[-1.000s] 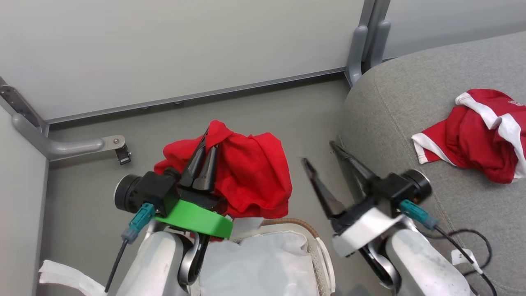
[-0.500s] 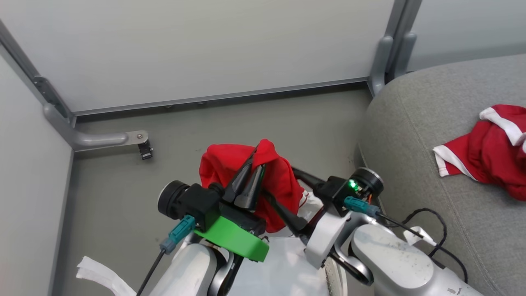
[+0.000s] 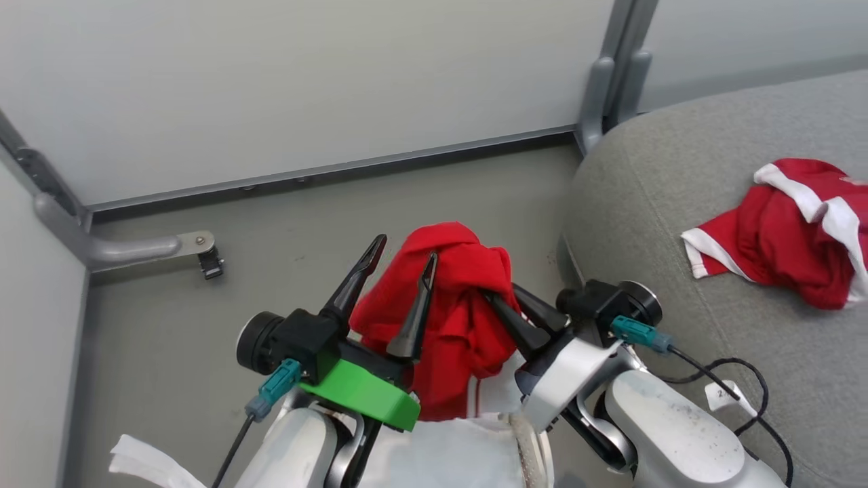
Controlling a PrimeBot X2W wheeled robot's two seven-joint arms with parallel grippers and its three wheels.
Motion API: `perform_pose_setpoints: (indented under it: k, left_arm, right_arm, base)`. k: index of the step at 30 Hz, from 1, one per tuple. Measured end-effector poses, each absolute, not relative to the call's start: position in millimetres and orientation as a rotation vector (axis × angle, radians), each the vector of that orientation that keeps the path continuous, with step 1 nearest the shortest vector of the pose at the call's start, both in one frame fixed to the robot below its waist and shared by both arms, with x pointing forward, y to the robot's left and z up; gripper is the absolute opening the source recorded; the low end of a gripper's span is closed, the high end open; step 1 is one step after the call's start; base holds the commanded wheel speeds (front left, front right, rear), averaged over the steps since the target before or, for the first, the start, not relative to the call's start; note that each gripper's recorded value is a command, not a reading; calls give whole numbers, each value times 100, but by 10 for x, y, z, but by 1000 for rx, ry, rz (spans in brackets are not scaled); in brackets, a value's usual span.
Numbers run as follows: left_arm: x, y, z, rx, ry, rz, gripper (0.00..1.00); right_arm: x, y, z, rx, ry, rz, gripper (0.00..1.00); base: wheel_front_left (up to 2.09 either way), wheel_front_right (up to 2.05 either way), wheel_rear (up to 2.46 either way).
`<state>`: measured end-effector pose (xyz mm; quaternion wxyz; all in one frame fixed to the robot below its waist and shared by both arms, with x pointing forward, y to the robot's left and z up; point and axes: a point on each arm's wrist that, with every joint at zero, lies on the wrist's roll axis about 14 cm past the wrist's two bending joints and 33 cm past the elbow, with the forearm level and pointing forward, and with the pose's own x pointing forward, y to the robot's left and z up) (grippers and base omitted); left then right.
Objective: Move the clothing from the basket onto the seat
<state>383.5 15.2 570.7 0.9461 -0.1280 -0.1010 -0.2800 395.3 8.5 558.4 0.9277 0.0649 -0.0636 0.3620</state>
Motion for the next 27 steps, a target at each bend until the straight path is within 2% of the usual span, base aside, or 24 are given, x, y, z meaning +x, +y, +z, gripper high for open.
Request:
perform_pose_setpoints:
  k: [17,27]
  left_arm:
    - [3852,-1031,5301,-300,-59,-892,100]
    - [3838,-1454,4884,-316,56,-1013,100]
  right_arm:
    - [3841,-1698,5620,93,-175,226,0]
    - [4035,-2869,6840,-193,-443,-20,0]
  base:
    - [0,0,0]
    - [0,0,0]
